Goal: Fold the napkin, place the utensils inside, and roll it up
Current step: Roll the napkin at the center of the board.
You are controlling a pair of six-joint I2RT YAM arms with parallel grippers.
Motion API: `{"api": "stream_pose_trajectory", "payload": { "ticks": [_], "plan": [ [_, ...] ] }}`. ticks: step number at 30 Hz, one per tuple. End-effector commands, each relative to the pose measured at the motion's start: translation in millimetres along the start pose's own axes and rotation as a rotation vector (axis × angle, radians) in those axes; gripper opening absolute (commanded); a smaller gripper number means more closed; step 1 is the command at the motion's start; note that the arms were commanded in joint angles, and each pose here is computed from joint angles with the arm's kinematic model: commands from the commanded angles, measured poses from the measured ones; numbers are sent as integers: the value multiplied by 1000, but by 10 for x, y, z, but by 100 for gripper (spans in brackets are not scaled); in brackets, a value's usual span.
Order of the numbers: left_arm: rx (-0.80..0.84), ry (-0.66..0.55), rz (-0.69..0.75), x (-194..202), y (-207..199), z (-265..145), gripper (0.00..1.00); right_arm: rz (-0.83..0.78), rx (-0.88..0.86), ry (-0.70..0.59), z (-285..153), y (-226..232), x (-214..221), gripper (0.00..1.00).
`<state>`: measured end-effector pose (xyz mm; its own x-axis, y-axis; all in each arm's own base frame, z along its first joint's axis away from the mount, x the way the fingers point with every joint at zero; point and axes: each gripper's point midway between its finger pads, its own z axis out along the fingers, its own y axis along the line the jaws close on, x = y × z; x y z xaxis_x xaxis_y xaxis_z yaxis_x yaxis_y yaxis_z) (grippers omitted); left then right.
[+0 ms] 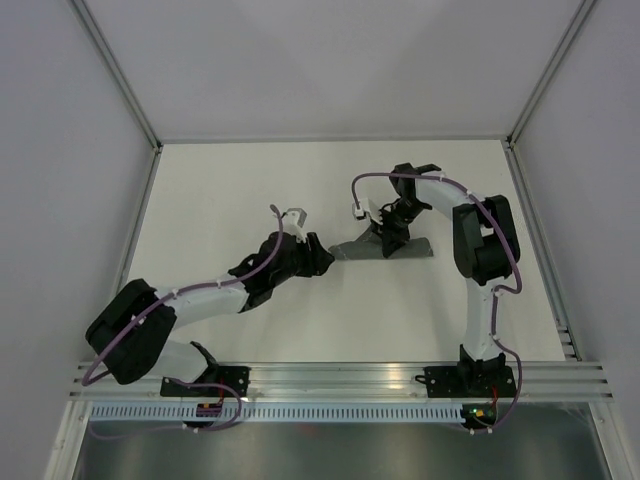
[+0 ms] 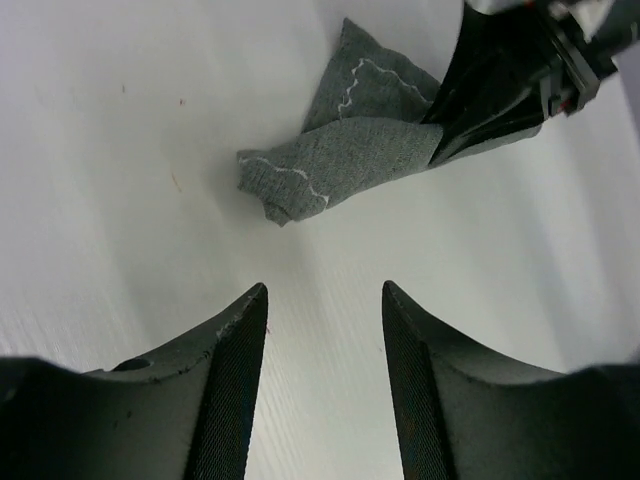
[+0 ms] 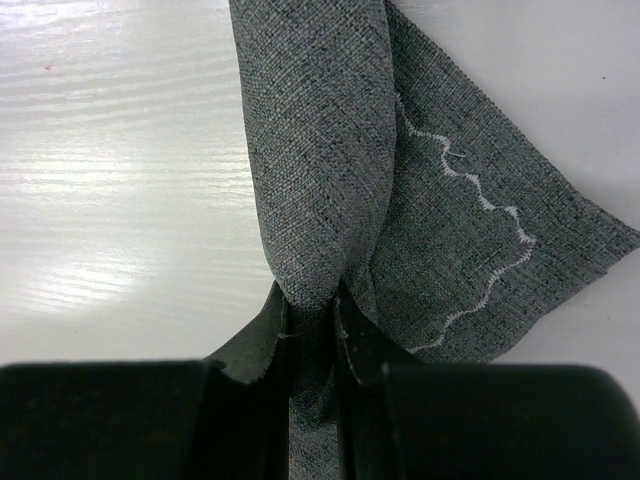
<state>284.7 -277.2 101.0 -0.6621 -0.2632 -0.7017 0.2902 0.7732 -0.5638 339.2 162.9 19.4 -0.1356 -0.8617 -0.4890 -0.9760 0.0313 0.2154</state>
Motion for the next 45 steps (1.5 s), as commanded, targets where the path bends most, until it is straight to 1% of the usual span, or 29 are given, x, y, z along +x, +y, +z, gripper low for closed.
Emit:
{"api": "stream_pose_trajectory", "payload": {
  "ticks": [1, 3, 4, 5, 6, 7, 8, 9, 10, 11, 13, 14, 15, 17, 20, 21, 23, 24, 26, 27, 29, 32, 33, 34, 35, 36, 39, 41, 45],
  "plan": [
    [-17, -193, 367, -260, -306, 71, 55, 60, -208, 114, 307, 212, 428, 1],
    [-22, -267, 487, -295, -411, 92, 57, 77, -226, 127, 315, 224, 451, 0],
    [50, -351, 585, -333, -603, 58, 57, 79, -230, 130, 329, 192, 451, 1],
    [111, -382, 643, -263, -687, 95, 58, 89, -242, 134, 321, 204, 467, 0],
    [122, -436, 733, -281, -711, 78, 63, 91, -250, 143, 334, 206, 484, 0],
    [171, -515, 749, -324, -822, 22, 65, 92, -250, 144, 341, 181, 479, 1],
    [211, -482, 817, -155, -828, 133, 66, 98, -257, 146, 336, 193, 486, 0],
    [222, -506, 905, -168, -906, 169, 67, 100, -255, 149, 327, 183, 500, 0],
    [241, -505, 938, -110, -956, 220, 68, 103, -252, 154, 331, 177, 509, 0],
    [297, -476, 985, 32, -997, 298, 68, 105, -248, 158, 322, 171, 511, 0],
    [336, -467, 1097, 114, -1097, 394, 69, 107, -251, 168, 321, 164, 527, 0],
    [355, -430, 1151, 226, -1099, 448, 70, 114, -259, 173, 300, 181, 540, 0],
    [364, -421, 1209, 259, -1134, 504, 70, 113, -263, 176, 309, 182, 550, 1],
    [410, -393, 1259, 335, -1203, 528, 70, 114, -276, 185, 295, 211, 571, 1],
    [428, -330, 1377, 409, -1200, 596, 70, 113, -281, 190, 283, 238, 591, 0],
    [428, -290, 1439, 452, -1168, 641, 70, 114, -285, 189, 287, 254, 596, 0],
    [464, -269, 1479, 516, -1189, 657, 70, 117, -298, 190, 290, 283, 596, 0],
    [480, -233, 1514, 564, -1176, 688, 70, 117, -297, 187, 284, 277, 592, 1],
    [514, -181, 1538, 672, -1155, 741, 69, 120, -296, 188, 287, 279, 594, 0],
    [526, -185, 1546, 657, -1197, 759, 70, 122, -296, 189, 288, 279, 599, 0],
    [551, -138, 1562, 740, -1134, 798, 69, 121, -294, 191, 284, 278, 599, 1],
    [563, -107, 1569, 731, -1086, 866, 69, 124, -292, 194, 286, 279, 607, 1],
    [556, -111, 1569, 662, -1081, 900, 69, 122, -289, 194, 283, 274, 606, 1],
    [578, -101, 1563, 673, -1088, 911, 69, 122, -286, 194, 285, 268, 605, 1],
    [584, -56, 1549, 689, -1063, 945, 68, 125, -286, 196, 282, 272, 607, 0],
    [588, -38, 1542, 680, -1031, 973, 68, 125, -283, 197, 283, 264, 609, 0],
    [578, -14, 1538, 649, -971, 1061, 68, 126, -281, 197, 282, 265, 608, 0],
    [581, 1, 1497, 609, -987, 1100, 68, 126, -280, 196, 283, 262, 608, 1],
    [594, 93, 1463, 686, -900, 1177, 65, 127, -276, 194, 288, 253, 604, 0]
  ]
}}
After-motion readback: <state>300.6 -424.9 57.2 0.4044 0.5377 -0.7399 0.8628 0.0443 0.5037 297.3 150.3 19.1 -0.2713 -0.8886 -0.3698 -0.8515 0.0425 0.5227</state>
